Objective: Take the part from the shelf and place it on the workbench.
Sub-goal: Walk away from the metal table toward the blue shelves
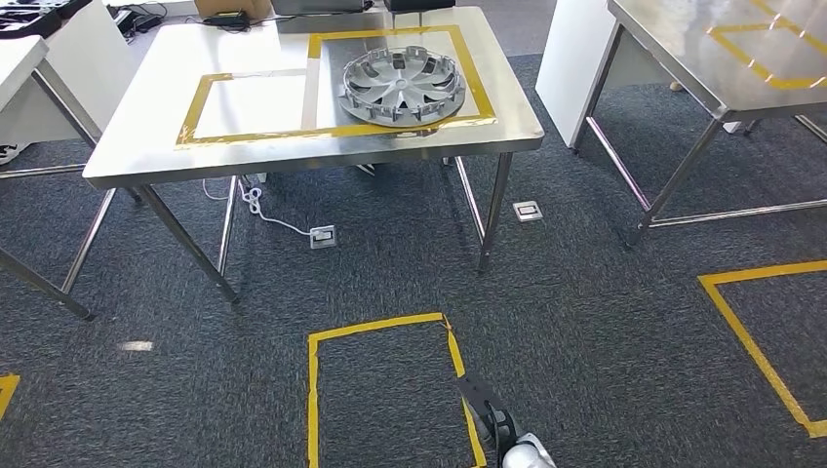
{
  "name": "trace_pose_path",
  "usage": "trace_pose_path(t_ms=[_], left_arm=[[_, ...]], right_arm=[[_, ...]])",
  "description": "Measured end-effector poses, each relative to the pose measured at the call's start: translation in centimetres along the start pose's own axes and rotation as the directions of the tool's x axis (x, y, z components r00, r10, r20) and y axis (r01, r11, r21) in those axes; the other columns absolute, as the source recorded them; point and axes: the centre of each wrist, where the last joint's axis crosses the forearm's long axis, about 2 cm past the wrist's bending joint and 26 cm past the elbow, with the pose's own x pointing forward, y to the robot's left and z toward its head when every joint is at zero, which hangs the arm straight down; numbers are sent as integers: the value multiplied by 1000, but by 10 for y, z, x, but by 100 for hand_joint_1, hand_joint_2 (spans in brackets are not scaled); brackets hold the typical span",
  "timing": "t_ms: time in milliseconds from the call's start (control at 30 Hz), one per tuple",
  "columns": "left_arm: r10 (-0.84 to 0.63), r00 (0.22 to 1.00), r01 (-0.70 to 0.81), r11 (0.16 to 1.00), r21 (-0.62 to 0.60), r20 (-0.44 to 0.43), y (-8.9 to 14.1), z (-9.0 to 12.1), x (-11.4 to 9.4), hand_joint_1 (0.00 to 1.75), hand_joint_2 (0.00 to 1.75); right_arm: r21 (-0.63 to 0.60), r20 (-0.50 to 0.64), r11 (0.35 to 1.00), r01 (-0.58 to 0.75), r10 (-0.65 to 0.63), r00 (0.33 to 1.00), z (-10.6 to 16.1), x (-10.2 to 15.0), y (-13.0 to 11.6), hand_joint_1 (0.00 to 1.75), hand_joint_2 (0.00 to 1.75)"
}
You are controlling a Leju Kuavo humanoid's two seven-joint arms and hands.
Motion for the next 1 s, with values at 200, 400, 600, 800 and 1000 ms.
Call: trace_pose_path(t_ms=[200, 400, 600, 800, 1000], left_arm=[[44, 998, -41, 998, -51, 51, 2, -2, 17, 0, 0], [85, 985, -72, 993, -92, 151, 3, -4, 54, 0, 0], [117, 972, -90, 986, -138, 203, 4, -4, 73, 0, 0], [109, 993, -97, 973, -209, 49, -4, 3, 11, 0, 0], [51, 986, -86, 972, -220, -159, -5, 20, -69, 0, 0]], right_arm=[[0, -183, 992, 123, -121, 976, 23, -55, 6, 0, 0], [-9, -371, 978, 207, -196, 908, 56, -111, 18, 0, 0], [-45, -477, 958, 282, -269, 837, 79, -143, 23, 0, 0], [-110, -418, 928, 357, -369, 830, 63, -125, 0, 0, 0], [-121, -227, 919, 374, -393, 891, 27, -67, -33, 0, 0]])
